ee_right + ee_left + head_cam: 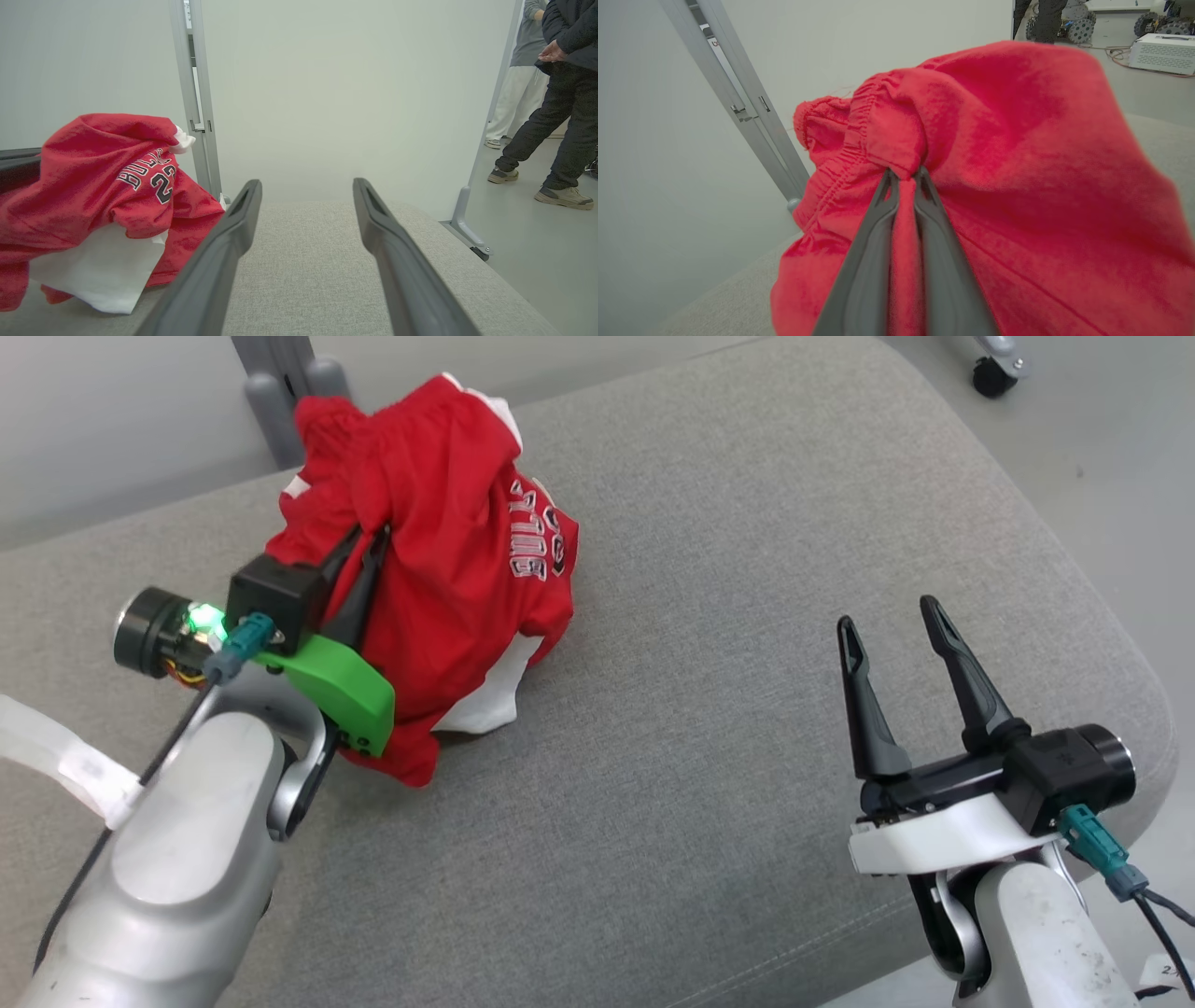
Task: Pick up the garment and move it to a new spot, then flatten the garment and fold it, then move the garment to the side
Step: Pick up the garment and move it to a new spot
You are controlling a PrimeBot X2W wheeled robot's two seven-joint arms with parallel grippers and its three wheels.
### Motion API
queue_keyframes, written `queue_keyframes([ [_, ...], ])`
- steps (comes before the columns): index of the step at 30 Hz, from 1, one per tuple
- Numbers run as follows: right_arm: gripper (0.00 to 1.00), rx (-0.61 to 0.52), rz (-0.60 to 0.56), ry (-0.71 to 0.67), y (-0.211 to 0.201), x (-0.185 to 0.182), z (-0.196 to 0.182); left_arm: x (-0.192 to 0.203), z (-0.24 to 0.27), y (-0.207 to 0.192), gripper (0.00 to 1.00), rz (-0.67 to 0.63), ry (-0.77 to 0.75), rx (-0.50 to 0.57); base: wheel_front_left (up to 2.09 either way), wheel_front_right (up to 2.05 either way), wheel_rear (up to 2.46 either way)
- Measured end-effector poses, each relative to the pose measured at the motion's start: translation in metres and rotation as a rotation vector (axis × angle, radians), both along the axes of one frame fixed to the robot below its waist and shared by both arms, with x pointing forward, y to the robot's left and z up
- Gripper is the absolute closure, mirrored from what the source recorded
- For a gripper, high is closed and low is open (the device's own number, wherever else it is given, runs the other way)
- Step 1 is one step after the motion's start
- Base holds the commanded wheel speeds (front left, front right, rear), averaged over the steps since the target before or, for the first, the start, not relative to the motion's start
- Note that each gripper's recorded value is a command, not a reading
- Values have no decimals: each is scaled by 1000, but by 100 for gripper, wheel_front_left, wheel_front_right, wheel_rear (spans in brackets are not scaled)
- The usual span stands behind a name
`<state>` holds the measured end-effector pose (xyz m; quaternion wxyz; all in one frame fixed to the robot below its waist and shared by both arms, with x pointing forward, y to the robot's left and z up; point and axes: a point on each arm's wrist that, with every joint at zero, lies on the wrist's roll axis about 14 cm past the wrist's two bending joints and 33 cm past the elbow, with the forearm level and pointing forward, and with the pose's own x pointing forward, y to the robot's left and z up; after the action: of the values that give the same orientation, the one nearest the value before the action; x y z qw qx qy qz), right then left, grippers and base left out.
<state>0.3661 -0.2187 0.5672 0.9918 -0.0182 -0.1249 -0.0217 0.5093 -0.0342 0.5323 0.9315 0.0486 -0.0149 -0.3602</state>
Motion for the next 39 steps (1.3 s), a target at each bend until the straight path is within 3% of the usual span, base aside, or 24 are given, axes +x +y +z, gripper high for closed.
queue_keyframes([
  [3,0,0,-4,5,-2,6,-2,-1,-32,-3,100,-7,53,25,0,0,0],
  [7,0,2,3,31,-1,16,-11,-7,-71,-7,79,-23,125,26,0,0,0],
  [8,0,2,4,36,-1,19,-13,-7,-78,-7,58,-18,141,20,0,0,0],
  [9,0,3,3,42,-1,20,-15,-8,-83,-7,0,-14,153,14,0,0,0],
  [14,0,1,32,64,8,30,-24,-7,-85,-2,0,31,164,-29,0,0,0],
  [20,0,3,80,46,24,34,-20,0,-36,27,0,145,47,-143,0,0,0],
  [33,0,23,151,18,49,17,-10,-62,5,112,0,404,-54,-282,0,0,0],
  [39,0,27,168,14,56,5,-9,-99,9,147,0,522,-84,-288,0,0,0],
])
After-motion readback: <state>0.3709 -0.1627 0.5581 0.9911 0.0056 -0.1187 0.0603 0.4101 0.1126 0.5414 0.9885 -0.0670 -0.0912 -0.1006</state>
